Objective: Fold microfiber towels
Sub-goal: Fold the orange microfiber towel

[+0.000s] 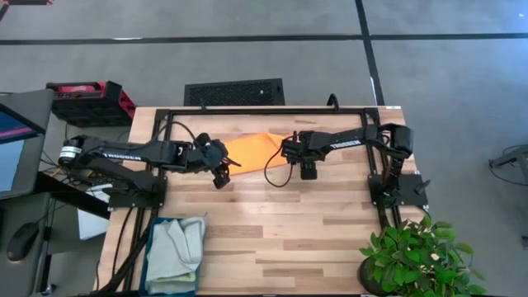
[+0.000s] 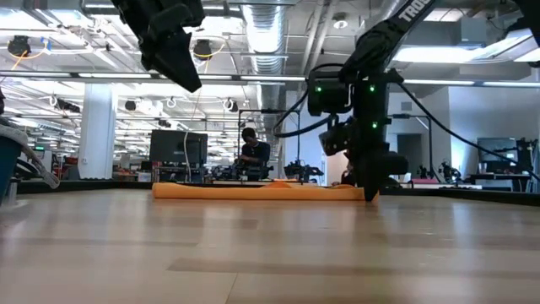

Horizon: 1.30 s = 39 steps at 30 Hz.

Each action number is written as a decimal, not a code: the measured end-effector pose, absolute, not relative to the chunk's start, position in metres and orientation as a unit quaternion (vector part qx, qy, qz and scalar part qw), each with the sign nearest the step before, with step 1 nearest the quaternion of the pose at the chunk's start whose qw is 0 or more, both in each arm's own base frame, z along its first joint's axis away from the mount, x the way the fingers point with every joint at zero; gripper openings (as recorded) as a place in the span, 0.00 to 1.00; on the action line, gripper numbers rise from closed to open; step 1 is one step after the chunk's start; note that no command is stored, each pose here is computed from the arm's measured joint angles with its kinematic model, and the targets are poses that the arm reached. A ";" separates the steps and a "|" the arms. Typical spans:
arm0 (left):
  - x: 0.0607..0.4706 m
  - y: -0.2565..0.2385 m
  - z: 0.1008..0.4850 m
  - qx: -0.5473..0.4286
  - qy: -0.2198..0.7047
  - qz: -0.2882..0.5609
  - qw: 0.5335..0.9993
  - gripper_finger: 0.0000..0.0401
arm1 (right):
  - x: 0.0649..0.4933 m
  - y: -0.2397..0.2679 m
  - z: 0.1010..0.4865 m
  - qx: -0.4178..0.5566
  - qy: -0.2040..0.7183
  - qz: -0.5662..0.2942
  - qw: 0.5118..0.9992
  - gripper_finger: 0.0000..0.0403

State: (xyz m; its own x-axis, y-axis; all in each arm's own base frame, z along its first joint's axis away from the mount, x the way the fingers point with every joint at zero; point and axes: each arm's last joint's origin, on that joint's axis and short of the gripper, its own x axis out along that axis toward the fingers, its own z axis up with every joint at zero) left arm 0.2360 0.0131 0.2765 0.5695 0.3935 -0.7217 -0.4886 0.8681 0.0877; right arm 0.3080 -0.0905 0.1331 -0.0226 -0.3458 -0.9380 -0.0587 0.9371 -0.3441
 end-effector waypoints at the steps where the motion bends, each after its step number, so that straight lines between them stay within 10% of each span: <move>1: 0.236 0.012 0.277 -0.060 0.389 0.249 0.885 0.37 | 0.308 -0.091 0.133 -0.141 0.708 -0.104 0.685 0.55; 13: 0.236 0.007 0.277 -0.068 0.386 0.246 0.886 0.37 | 0.308 -0.091 0.133 -0.139 0.703 -0.109 0.689 0.04; 39: 0.236 -0.010 0.276 -0.070 0.392 0.209 0.893 0.37 | 0.392 -0.054 0.217 -0.283 0.504 -0.078 0.812 0.01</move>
